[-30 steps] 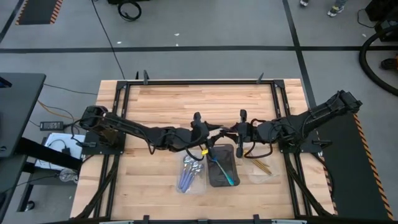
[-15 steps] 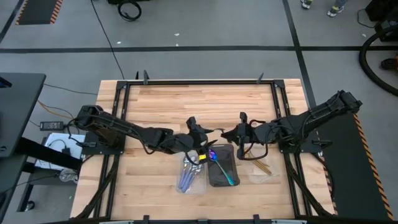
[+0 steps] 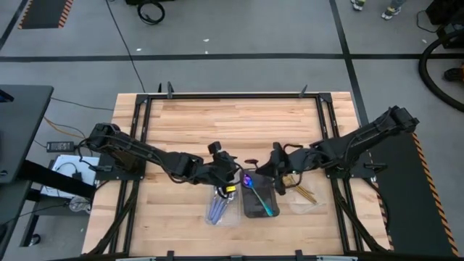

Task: Sort silverware by color (type)
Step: Put the blue spoon into the black bin

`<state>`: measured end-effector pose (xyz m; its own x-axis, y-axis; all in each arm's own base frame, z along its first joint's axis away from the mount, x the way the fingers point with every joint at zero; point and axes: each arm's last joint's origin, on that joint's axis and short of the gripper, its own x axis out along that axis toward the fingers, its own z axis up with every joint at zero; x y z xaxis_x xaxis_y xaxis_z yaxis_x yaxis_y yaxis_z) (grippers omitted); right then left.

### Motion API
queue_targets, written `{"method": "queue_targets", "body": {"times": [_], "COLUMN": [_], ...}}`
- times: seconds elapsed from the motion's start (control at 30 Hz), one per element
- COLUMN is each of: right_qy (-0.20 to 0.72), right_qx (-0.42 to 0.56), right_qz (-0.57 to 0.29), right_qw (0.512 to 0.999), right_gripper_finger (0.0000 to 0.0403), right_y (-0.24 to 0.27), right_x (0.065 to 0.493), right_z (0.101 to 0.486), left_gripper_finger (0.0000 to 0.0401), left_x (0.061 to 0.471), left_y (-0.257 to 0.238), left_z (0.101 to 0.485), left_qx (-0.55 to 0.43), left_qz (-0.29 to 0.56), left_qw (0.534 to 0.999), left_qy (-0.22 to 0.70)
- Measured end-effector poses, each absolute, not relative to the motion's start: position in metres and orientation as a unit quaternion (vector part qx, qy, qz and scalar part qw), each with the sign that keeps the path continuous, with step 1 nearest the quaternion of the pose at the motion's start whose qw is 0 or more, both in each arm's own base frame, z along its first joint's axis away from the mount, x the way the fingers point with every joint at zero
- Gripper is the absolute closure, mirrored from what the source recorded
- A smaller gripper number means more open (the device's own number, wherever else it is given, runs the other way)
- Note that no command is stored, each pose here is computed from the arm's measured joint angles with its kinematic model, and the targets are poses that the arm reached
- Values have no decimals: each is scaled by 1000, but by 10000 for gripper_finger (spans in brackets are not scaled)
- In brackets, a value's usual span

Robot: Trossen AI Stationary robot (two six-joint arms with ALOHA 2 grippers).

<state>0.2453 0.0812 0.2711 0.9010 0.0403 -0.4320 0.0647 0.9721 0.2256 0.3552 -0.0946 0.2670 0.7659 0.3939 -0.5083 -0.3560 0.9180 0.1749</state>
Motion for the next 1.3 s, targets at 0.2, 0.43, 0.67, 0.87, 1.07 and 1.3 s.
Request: {"method": "queue_targets", "body": {"times": [0.2, 0.43, 0.67, 0.87, 1.07, 1.3], "right_qy": [267, 299, 305, 310, 354, 393], "right_qx": [135, 166, 208, 254, 301, 341], "right_qz": [2, -1, -23, -57, -81, -92], "right_qw": [954, 940, 929, 914, 882, 849], "right_gripper_finger": [389, 389, 390, 390, 390, 390], "right_y": [88, 95, 100, 106, 112, 115], "right_x": [259, 264, 261, 262, 268, 273], "right_z": [249, 235, 233, 224, 203, 184], "left_gripper_finger": [219, 219, 219, 219, 219, 219], "left_x": [353, 347, 334, 327, 321, 322], "left_y": [-94, -84, -81, -77, -64, -59], "left_z": [264, 259, 266, 267, 260, 259], "left_qx": [85, 123, 157, 212, 235, 225], "left_qz": [207, 209, 212, 191, 181, 154], "left_qw": [931, 909, 892, 872, 840, 840], "left_qy": [289, 338, 367, 398, 454, 469]}}
